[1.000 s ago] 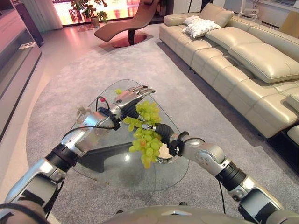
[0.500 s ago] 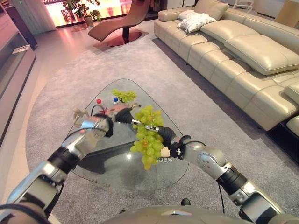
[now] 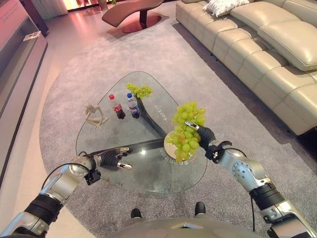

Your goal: Pick up fruits into the plate

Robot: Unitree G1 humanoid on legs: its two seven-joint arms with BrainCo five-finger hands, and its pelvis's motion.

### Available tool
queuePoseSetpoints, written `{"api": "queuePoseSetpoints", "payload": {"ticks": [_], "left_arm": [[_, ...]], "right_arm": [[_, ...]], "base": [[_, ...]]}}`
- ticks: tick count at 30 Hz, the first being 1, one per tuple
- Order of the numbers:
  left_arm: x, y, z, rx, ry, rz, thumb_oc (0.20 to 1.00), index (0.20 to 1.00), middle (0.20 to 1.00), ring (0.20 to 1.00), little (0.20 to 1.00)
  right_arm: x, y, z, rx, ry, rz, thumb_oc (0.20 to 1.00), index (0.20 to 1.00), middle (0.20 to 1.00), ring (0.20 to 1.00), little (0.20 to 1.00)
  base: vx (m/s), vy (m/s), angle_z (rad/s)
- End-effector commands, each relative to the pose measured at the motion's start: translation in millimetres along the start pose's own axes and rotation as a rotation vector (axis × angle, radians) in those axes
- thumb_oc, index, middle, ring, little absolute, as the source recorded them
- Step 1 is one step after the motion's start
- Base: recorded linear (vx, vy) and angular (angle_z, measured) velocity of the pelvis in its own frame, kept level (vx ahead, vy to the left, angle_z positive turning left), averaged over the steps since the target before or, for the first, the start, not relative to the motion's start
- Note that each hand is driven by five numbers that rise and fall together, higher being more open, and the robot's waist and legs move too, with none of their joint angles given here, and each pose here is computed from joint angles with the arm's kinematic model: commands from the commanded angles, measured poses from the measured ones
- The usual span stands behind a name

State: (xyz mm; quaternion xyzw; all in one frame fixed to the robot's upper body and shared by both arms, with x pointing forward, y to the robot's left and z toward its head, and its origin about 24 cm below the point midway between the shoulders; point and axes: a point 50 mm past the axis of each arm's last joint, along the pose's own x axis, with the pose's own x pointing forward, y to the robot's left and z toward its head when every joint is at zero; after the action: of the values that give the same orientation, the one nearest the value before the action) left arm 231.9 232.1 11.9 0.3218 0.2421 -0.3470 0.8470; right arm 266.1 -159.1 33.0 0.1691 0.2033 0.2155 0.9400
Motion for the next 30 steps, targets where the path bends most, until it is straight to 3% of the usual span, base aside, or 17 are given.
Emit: {"api": "queuePoseSetpoints", "payload": {"ticks": [1, 6, 14, 23, 30], "left_arm": [[-11, 28, 1, -0.036, -0.029, 0.135, 1.0, 1.0, 1.0, 1.0, 1.0], [-4, 27, -7, -0.168, -0.031, 0.251, 1.0, 1.0, 1.0, 1.0, 1.0], [28, -32, -76, -0.534, 0.221, 0.448, 1.0, 1.0, 1.0, 1.0, 1.0], [8, -67, -137, -0.548, 0.544, 0.61, 1.0, 1.0, 1.0, 1.0, 1.0], [10, -64, -137, -0.534, 0.545, 0.641, 1.0, 1.0, 1.0, 1.0, 1.0]], "right_arm": [[2, 6, 44, -0.035, -0.225, 0.051, 0.2, 0.2, 0.2, 0.2, 0.2], [1, -14, 40, -0.133, -0.21, -0.066, 0.2, 0.2, 0.2, 0.2, 0.2], [0, -75, 26, -0.327, -0.018, -0.404, 0.2, 0.2, 0.2, 0.2, 0.2], [-13, -127, 34, -0.51, 0.143, -0.678, 0.2, 0.2, 0.2, 0.2, 0.2], [-12, -134, 78, -0.669, 0.09, -0.787, 0.2, 0.2, 0.2, 0.2, 0.2]], "base": [[0.0, 0.0, 0.0], [-0.02, 0.004, 0.01], [-0.08, -0.042, 0.11], [-0.04, -0.072, 0.16], [-0.06, 0.013, 0.16]]}}
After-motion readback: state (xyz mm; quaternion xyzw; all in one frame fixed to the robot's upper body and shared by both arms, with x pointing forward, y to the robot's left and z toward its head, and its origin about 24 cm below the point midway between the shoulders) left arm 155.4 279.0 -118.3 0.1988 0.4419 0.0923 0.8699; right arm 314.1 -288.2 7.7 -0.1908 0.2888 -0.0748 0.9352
